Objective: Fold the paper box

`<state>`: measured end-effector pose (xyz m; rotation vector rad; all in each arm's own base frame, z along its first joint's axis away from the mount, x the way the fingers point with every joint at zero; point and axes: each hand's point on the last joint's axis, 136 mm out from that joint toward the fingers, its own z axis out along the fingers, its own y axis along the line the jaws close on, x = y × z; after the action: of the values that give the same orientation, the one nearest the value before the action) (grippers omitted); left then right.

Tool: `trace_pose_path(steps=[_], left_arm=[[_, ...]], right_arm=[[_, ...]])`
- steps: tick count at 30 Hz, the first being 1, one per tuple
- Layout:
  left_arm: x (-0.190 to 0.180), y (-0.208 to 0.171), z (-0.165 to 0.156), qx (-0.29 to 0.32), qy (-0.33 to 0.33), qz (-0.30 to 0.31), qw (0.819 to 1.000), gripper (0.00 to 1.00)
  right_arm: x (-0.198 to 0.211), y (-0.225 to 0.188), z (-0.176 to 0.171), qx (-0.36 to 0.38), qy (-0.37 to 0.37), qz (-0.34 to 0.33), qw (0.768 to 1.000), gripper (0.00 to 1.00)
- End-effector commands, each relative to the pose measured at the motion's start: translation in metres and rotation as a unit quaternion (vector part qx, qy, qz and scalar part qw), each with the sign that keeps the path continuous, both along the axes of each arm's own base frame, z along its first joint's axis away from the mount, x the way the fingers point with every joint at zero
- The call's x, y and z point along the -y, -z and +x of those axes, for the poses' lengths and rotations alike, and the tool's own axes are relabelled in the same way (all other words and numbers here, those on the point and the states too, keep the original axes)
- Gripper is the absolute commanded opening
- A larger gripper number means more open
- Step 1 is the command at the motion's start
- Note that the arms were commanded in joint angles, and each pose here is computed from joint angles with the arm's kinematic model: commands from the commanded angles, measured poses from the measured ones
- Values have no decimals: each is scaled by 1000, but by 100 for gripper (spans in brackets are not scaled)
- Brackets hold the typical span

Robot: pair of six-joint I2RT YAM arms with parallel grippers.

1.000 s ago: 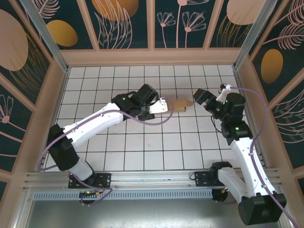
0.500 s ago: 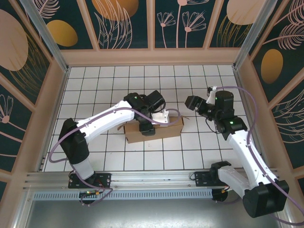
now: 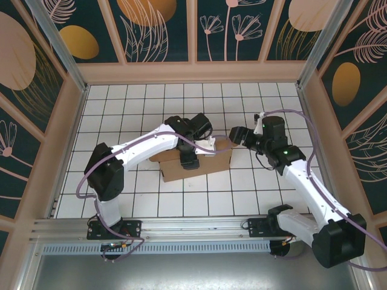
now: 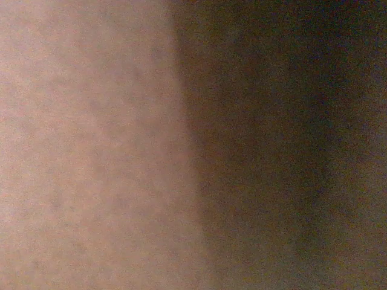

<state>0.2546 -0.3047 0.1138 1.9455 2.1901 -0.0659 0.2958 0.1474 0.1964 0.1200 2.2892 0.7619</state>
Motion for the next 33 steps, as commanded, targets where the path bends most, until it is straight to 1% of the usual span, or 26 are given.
trace_pose_path(steps=[1, 5, 8, 13, 15, 17, 18, 19, 21, 27, 30, 33], left_arm=[[-4, 12, -1, 3, 8, 6, 1000, 71], [-10, 18, -2, 16, 12, 4, 1000, 73], [-5, 12, 5, 47, 19, -18, 999, 75], [-1, 1, 13, 74, 22, -30, 997, 78], [1, -9, 16, 92, 20, -47, 994, 82], [4, -29, 18, 119, 15, -82, 989, 92], [5, -38, 19, 132, 12, -100, 986, 97], [5, -46, 20, 145, 7, -116, 983, 98], [4, -63, 21, 172, -6, -147, 974, 99], [-6, -101, 23, 218, -54, -238, 945, 99], [-14, -118, 27, 239, -87, -280, 926, 99], [-23, -139, 29, 240, -144, -334, 900, 99]], right_arm=[[-7, 8, -2, 12, -12, -25, 1000, 81], [-10, 26, -8, 10, -7, -55, 998, 79], [-14, 40, -13, 4, -6, -56, 998, 76], [-19, 59, -20, -1, 4, -71, 997, 73], [-17, 59, -21, 6, 18, -84, 996, 71], [-15, 54, -22, 15, 32, -86, 996, 69], [-13, 52, -22, 20, 40, -83, 996, 68], [-11, 50, -23, 22, 46, -82, 995, 68], [-6, 48, -23, 25, 65, -80, 994, 68], [3, 45, -27, 30, 106, -74, 991, 67], [5, 45, -29, 29, 120, -66, 990, 67], [4, 48, -30, 25, 124, -55, 990, 67]])
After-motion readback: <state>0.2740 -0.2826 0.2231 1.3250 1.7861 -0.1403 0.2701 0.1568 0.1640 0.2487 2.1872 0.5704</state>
